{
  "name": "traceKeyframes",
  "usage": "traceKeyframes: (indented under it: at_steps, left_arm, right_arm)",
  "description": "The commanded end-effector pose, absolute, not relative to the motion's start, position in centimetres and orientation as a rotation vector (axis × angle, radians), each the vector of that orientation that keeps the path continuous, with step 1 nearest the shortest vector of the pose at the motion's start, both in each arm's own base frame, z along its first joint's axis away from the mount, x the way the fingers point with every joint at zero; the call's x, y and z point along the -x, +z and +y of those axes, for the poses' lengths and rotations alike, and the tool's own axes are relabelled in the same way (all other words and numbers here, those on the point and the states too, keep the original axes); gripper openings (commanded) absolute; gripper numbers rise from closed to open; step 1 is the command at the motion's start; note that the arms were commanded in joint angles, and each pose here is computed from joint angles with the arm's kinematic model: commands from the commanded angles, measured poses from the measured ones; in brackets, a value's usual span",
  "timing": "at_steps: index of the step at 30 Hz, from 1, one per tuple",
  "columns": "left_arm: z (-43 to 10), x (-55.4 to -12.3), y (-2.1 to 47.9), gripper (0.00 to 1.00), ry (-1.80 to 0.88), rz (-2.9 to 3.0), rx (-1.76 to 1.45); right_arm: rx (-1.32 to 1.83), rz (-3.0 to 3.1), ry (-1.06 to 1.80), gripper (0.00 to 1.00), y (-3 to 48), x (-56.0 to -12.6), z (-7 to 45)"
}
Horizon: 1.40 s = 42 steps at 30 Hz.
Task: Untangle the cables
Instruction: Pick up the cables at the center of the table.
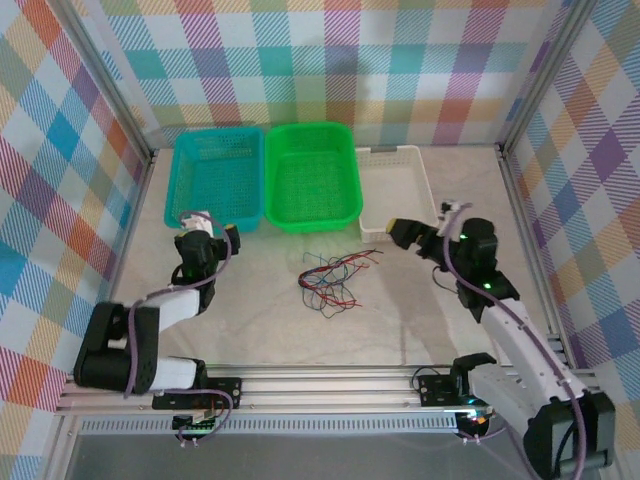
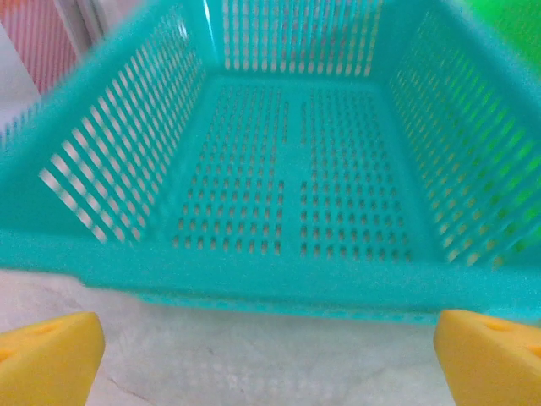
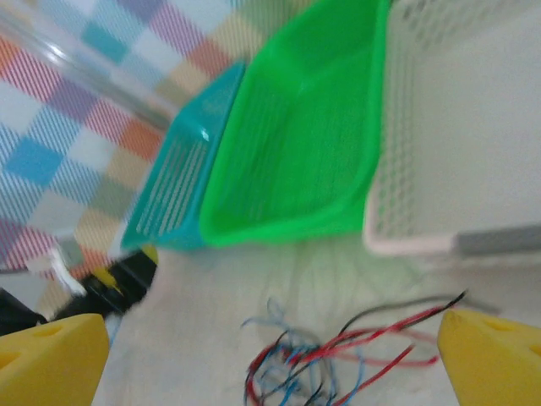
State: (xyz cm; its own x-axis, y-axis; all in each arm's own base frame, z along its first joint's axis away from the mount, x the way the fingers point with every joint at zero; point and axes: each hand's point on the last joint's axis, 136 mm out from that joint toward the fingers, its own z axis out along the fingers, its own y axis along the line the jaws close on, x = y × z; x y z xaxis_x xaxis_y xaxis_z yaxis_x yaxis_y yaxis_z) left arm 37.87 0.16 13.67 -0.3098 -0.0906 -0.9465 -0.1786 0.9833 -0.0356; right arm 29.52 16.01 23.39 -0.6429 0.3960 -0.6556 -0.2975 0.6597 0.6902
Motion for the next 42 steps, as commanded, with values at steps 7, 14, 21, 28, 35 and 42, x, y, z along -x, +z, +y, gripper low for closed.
traceKeyframes:
  at_steps: [7, 14, 21, 28, 35, 42]
  left_arm:
    - [-2.5, -34.2, 24.4, 1.00, -0.194, 1.934, 0.316]
    - [1.8, -26.9, 23.5, 1.00, -0.205, 1.954, 0.906]
    - [-0.1, -25.1, 22.4, 1.00, -0.323, 2.002, 0.805]
    - [-0.4, -25.0, 21.3, 1.00, -0.329, 2.057, 0.821]
    - [-0.8, -25.3, 20.2, 1.00, -0.332, 2.103, 0.835]
    - [-0.7, -25.2, 20.1, 1.00, -0.316, 2.114, 0.830]
  right_arm:
    - [0.063, 2.397, 0.725, 1.00, 17.6, -27.2, 23.1]
    - [0.089, 2.516, 0.712, 1.00, 14.1, -26.2, 27.4]
    - [0.022, 2.565, 0.691, 0.98, 11.3, -26.5, 30.5]
    - [-0.115, 2.603, 0.624, 0.94, 8.7, -27.5, 31.4]
    - [-0.242, 2.554, 0.530, 0.82, 7.9, -29.8, 31.4]
    - [-0.289, 2.569, 0.402, 0.67, 6.0, -30.8, 31.0]
